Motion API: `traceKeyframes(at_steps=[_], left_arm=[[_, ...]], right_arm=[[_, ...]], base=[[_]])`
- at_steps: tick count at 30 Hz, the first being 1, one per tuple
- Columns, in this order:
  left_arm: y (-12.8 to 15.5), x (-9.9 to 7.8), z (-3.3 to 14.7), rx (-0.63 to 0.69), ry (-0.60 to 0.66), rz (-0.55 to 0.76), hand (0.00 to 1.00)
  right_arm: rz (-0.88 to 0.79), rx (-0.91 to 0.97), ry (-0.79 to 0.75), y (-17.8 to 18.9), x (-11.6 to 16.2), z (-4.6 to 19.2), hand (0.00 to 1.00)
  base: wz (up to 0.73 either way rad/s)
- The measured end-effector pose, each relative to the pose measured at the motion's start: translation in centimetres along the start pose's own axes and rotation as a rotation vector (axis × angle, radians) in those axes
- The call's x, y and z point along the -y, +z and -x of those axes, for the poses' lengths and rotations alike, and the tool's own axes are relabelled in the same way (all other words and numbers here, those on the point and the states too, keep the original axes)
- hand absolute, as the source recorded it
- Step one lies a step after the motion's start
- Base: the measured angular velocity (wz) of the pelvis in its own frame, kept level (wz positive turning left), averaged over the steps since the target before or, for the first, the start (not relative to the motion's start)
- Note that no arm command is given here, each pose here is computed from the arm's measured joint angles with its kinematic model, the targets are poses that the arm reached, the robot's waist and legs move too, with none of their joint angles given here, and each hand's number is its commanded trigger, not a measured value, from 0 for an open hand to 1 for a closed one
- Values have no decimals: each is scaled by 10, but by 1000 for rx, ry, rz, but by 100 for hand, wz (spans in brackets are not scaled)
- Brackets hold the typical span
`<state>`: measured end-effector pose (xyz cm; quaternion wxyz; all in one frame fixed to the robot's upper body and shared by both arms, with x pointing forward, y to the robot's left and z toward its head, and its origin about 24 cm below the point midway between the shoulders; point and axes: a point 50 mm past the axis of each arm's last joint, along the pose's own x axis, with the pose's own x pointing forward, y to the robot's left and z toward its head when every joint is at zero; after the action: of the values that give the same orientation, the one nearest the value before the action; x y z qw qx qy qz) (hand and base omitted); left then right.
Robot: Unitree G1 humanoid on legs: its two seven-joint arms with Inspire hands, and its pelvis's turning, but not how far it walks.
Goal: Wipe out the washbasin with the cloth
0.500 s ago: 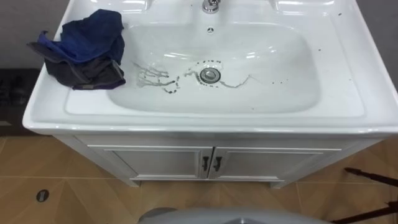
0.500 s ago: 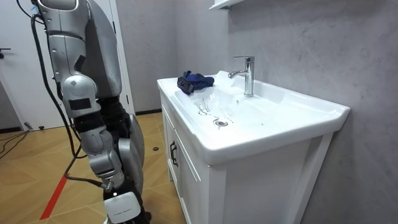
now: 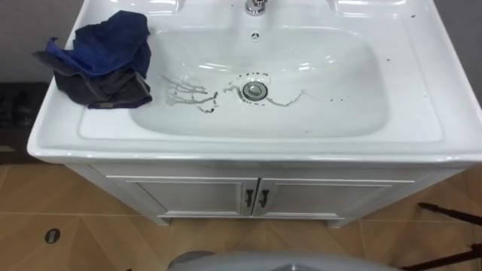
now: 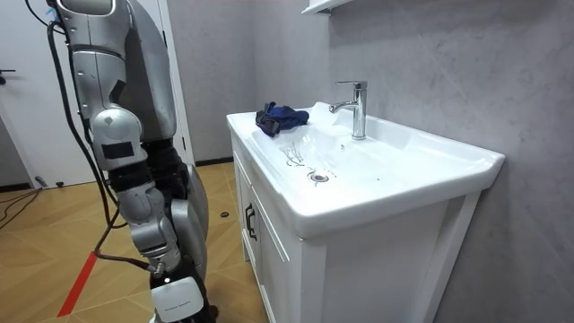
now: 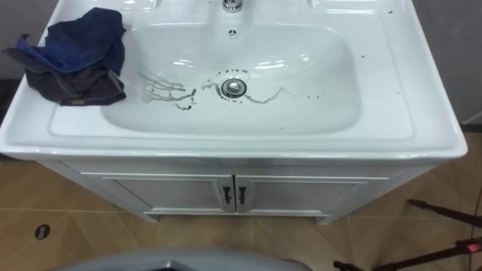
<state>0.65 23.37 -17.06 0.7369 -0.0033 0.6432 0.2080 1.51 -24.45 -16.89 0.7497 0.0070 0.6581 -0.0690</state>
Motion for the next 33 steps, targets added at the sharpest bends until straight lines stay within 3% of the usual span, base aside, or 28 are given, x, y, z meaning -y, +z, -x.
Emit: traceKeyframes(at_steps=[11, 17, 23, 29, 33], left_arm=[[-11, -16, 1, -38, 68, 207, 0], [-10, -37, 1, -33, 223, 386, 0], [13, -62, 5, 33, 424, 501, 0], [71, -115, 28, 301, 714, 686, 0], [110, -149, 59, 517, 891, 750, 0]], right_arm=[[32, -9, 11, 2, 0, 0, 0], [27, -27, 4, -3, 2, 1, 0], [100, -30, -12, -1, 3, 1, 0], [136, -29, -74, 0, 13, 2, 0], [192, -20, -89, 1, 19, 3, 0]], base=[[1], [7], [16], [8], [-2]])
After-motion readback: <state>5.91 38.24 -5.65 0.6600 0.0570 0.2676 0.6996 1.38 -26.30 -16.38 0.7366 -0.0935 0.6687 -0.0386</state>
